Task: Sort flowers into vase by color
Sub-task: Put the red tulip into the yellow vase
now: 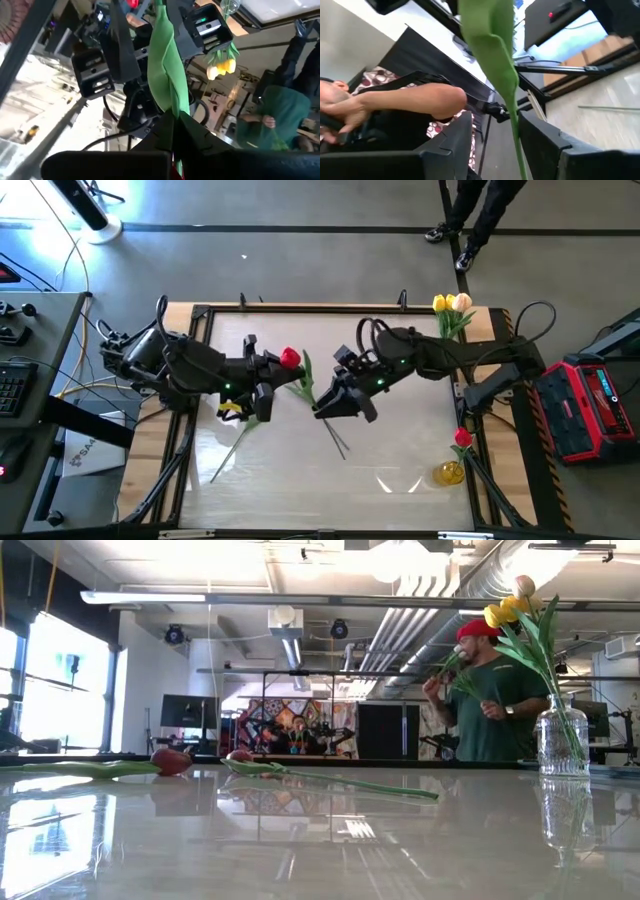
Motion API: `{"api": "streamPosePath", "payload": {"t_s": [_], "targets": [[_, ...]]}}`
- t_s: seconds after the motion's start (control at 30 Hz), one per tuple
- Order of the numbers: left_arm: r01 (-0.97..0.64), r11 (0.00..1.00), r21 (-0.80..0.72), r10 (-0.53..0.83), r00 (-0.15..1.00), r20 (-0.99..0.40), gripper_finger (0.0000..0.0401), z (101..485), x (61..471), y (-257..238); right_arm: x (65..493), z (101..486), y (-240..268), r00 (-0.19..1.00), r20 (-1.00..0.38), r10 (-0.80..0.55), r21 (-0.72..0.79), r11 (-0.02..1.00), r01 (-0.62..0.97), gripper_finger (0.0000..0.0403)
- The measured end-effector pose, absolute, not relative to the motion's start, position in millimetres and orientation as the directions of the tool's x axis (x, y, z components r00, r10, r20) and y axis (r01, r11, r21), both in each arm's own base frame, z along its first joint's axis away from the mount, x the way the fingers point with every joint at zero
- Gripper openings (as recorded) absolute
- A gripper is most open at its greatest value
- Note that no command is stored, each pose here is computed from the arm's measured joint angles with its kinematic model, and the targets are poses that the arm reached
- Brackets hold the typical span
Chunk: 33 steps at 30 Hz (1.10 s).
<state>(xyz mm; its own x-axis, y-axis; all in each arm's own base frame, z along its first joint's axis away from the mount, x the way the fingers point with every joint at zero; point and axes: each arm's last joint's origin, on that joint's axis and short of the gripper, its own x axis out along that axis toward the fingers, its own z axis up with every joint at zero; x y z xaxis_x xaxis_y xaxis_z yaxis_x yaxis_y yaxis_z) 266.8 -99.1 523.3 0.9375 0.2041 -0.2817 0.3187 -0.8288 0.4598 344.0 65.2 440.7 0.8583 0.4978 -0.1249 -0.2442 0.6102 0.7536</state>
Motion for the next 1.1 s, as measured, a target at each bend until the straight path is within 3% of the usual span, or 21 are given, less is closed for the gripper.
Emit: {"api": "streamPosePath", "payload": {"t_s": [0.2, 0.53, 1.1], "targets": [[0.286, -0.853, 0.437, 0.158, 0.939, -0.305, 0.0, 521.9, 269.8, -92.7, 343.9, 439.2, 65.2, 0.867, -0.142, 0.478, 0.764, 0.61, -0.212, 0.0115], [0.29, -0.848, 0.444, 0.156, 0.936, -0.314, 0.0, 521.4, 273.1, -83.7, 343.7, 433.0, 58.8, 0.861, -0.203, 0.466, 0.737, 0.652, -0.179, 0.0008], [0.36, -0.813, 0.457, 0.226, 0.919, -0.323, 0.0, 519.0, 276.0, -76.9, 344.3, 429.2, 52.2, 0.891, -0.246, 0.382, 0.617, 0.771, -0.16, 0.0001]]}}
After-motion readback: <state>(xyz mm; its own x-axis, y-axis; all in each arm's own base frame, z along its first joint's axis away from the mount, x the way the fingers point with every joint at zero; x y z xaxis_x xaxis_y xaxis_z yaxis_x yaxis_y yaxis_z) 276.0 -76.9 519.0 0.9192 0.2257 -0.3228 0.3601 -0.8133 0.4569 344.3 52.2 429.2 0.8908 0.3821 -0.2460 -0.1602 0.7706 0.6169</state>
